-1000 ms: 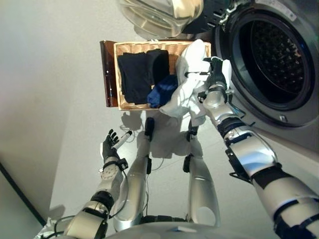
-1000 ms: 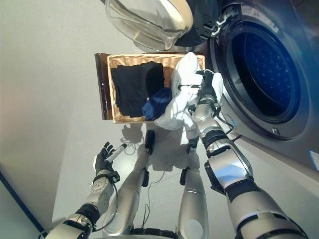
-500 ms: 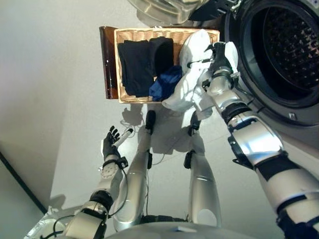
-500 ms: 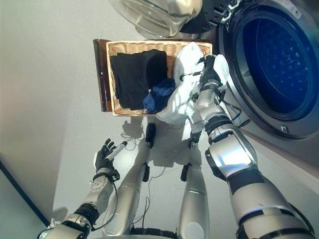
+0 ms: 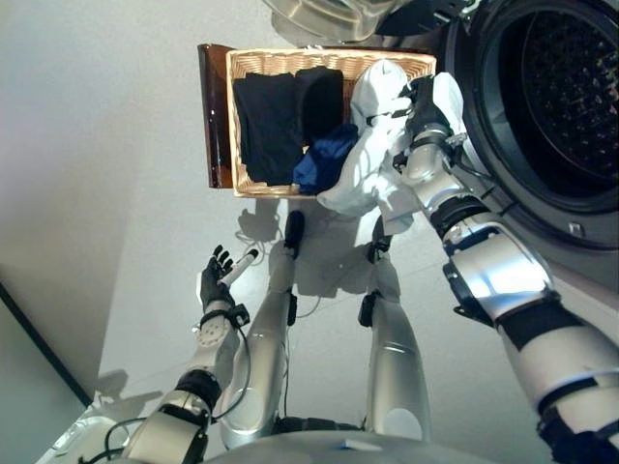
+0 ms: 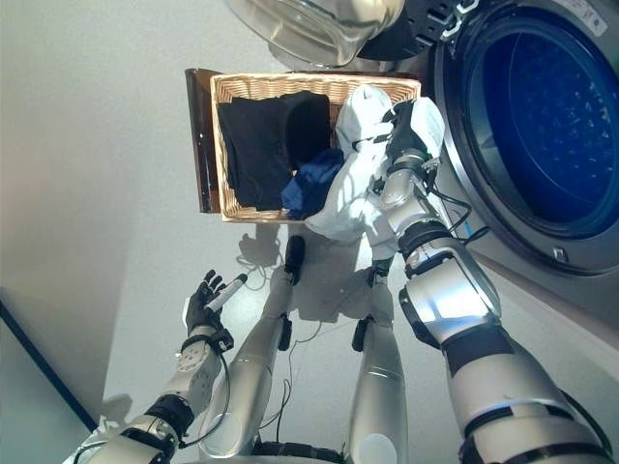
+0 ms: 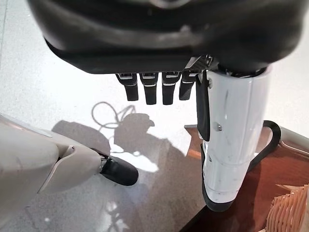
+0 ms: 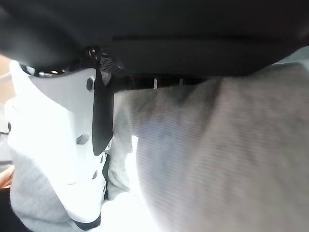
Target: Pick up the clothes and place them into the washing machine
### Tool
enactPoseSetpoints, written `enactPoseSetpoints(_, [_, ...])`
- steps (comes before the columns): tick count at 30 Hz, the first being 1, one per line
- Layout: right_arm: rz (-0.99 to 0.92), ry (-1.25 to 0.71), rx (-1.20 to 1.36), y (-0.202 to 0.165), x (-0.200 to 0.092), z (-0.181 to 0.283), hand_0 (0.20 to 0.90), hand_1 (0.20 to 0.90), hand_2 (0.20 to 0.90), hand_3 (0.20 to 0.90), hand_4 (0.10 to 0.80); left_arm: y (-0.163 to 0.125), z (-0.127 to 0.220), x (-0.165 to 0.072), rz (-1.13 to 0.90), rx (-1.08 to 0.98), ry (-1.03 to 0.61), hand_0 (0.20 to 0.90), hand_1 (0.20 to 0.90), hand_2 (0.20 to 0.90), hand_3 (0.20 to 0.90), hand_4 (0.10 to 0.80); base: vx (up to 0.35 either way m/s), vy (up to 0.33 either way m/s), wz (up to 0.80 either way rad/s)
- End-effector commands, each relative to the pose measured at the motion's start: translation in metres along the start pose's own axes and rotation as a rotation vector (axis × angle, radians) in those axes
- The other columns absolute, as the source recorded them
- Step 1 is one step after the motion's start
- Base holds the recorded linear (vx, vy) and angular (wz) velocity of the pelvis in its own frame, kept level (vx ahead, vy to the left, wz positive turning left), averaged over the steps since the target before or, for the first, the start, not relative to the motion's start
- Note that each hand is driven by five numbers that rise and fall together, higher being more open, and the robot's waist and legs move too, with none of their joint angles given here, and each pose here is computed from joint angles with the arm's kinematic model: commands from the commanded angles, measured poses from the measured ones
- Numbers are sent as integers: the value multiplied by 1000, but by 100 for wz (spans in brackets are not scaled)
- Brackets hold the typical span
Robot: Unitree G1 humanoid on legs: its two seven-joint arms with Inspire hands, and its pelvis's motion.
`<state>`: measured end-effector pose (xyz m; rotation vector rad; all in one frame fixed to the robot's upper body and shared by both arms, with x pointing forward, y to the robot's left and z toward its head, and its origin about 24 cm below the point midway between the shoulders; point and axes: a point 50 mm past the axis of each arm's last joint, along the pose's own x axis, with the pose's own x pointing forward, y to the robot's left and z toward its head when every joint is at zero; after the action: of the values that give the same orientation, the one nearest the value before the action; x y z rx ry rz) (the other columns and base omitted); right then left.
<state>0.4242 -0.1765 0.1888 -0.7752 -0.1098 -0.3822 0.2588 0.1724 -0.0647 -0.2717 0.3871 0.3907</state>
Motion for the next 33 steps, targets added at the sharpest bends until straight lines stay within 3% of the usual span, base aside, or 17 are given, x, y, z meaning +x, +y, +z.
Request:
enactPoseSetpoints(1, [-17, -116, -40, -2, 3, 32, 200, 200, 200, 200, 300, 13, 1, -2, 33, 29, -36, 900, 900, 900, 900, 800, 0, 0, 0])
enactPoseSetpoints(6, [-39, -147, 41, -1, 0, 35, 200, 200, 200, 200, 300, 17, -1, -1, 59, 38, -28, 900, 900, 900, 900, 800, 3, 1, -3])
enactPoseSetpoints(11, [-71, -168, 310, -1, -7, 38, 200, 200, 200, 200, 300, 21, -5, -2, 88, 36, -13, 900, 900, 900, 900, 800, 18, 12, -5])
enactPoseSetpoints(15, [-99, -123, 726, 1, -23, 23, 200, 200, 200, 200, 300, 29, -18, -6, 128, 31, 36, 900, 900, 900, 900, 800, 33, 16, -18])
enactPoseSetpoints(28, [-99, -10, 1262, 8, -49, -14, 200, 200, 200, 200, 300, 28, -38, -21, 104, -6, 89, 900, 900, 900, 900, 800, 37, 4, -9])
enactPoseSetpoints(33, [-186, 26, 1434, -3, -48, -31, 200, 200, 200, 200, 300, 26, -44, -25, 90, -19, 108, 900, 900, 900, 900, 800, 40, -4, -7])
